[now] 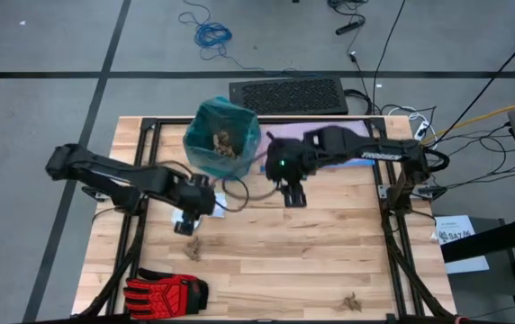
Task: Place trash/remove bag and relplace
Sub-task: Put the white paper into the trash bin
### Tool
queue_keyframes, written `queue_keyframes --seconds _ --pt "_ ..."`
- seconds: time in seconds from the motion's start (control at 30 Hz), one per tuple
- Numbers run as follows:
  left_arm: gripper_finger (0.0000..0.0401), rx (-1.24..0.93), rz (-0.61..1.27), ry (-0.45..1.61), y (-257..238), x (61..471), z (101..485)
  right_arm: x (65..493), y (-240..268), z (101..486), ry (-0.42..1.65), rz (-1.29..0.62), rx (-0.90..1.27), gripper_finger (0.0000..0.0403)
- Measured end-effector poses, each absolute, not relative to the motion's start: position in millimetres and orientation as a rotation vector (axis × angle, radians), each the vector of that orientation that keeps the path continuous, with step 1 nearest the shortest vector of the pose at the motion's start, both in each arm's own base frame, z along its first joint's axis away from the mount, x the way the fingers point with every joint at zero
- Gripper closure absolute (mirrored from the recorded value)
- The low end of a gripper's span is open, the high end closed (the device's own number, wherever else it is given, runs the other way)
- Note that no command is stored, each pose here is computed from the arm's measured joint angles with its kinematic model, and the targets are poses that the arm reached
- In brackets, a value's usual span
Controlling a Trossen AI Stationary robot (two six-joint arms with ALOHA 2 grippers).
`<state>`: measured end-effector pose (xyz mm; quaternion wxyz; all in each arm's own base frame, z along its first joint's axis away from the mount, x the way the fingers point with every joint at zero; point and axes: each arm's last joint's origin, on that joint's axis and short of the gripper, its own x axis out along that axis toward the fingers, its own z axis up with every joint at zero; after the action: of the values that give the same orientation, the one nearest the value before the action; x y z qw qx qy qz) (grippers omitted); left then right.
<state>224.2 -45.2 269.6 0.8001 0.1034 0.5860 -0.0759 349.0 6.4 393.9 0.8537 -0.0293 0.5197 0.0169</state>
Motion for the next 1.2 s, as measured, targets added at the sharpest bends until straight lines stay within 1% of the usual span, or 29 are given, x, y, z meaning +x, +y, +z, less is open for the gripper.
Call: queue_keyframes --seconds 0.17,0.37,0.53,0.7,0.93,1.03,1.17,1.2 --pt "0.031 0.271 -0.148 1.349 -57.1 239.9 246.0 344.6 31.7 392.6 1.12 0.007 -0.143 0.0206" --pt "0.031 0.279 -0.133 1.361 -64.3 256.1 219.0 339.9 48.1 392.5 1.135 -0.017 -0.163 0.0206" --pt "0.031 0.291 -0.091 1.427 -62.6 252.7 191.4 335.8 56.5 392.4 1.148 -0.041 -0.179 0.0206" --pt "0.031 0.3 -0.075 1.403 -61.5 251.0 173.7 334.6 61.1 392.4 1.146 -0.055 -0.191 0.0206" --pt "0.0311 0.361 0.121 1.343 -49.7 252.7 167.6 334.3 61.2 392.9 1.135 -0.114 -0.228 0.0206" --pt "0.0329 0.338 0.132 1.332 -45.6 254.0 165.5 334.4 61.1 392.9 1.134 -0.116 -0.225 0.0206" --pt "0.0384 0.322 0.119 1.322 -46.1 255.1 164.5 334.0 63.4 392.9 1.133 -0.114 -0.223 0.0206" --pt "0.0392 0.321 0.119 1.317 -46.3 255.8 164.3 333.7 64.5 392.9 1.132 -0.112 -0.223 0.0206"
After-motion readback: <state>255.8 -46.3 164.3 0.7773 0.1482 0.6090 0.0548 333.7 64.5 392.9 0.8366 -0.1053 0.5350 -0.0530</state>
